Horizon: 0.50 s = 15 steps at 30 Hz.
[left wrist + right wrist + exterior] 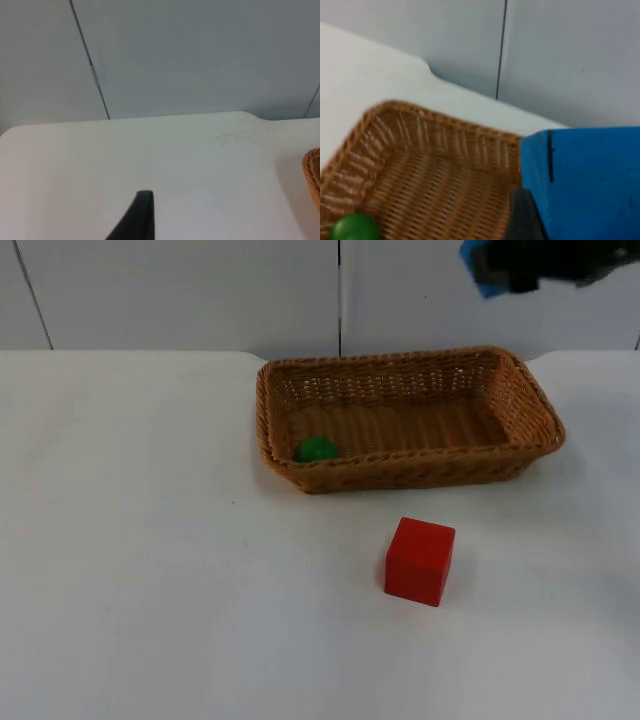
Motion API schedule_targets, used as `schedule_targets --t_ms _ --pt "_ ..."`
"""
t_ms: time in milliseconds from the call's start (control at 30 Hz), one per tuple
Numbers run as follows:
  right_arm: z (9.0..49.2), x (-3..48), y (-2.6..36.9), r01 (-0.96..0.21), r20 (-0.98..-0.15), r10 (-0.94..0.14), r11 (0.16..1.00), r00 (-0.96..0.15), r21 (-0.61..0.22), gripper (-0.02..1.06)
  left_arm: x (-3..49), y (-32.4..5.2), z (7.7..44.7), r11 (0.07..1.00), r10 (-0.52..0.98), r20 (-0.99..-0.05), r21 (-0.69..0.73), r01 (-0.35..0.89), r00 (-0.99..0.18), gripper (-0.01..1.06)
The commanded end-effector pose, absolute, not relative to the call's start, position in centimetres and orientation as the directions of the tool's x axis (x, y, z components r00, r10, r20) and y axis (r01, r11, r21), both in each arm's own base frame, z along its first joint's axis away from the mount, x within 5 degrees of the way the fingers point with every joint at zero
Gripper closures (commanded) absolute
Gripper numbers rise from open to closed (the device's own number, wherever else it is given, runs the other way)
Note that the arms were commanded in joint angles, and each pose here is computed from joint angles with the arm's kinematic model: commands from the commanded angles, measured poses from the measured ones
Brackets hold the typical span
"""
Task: Place all geometric objects except the red cube into the basket.
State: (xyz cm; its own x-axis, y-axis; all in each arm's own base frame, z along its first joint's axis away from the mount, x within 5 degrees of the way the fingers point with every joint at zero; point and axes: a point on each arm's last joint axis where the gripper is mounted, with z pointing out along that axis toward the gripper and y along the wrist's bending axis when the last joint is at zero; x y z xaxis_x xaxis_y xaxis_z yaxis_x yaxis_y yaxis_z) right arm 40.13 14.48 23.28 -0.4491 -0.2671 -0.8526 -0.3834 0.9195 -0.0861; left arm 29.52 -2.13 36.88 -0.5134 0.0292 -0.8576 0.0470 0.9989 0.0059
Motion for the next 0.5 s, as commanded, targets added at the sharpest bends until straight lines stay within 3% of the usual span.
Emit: schedule_targets --t_ms 0,200,400,467 --pt "21.2 41.3 15.0 -0.391 -0.825 -0.287 0.916 -0.486 -0.089 1.03 29.6 -2.1 36.8 0.999 0.019 -0.860 -0.002 0.040 -0.510 0.02" --pt "15.8 44.1 16.0 -0.375 -0.740 -0.293 0.925 -0.605 -0.059 1.03 29.6 -2.1 36.8 0.999 0.019 -0.860 -0.002 0.040 -0.510 0.02" --pt "14.1 45.2 16.4 -0.368 -0.728 -0.285 0.929 -0.624 -0.049 1.03 29.5 -2.1 36.7 0.999 0.019 -0.856 -0.002 0.039 -0.517 0.02" --pt "13.9 45.5 16.5 -0.356 -0.732 -0.267 0.934 -0.626 -0.036 0.98 29.5 -2.0 36.7 0.999 0.026 -0.856 0.006 0.040 -0.517 0.02"
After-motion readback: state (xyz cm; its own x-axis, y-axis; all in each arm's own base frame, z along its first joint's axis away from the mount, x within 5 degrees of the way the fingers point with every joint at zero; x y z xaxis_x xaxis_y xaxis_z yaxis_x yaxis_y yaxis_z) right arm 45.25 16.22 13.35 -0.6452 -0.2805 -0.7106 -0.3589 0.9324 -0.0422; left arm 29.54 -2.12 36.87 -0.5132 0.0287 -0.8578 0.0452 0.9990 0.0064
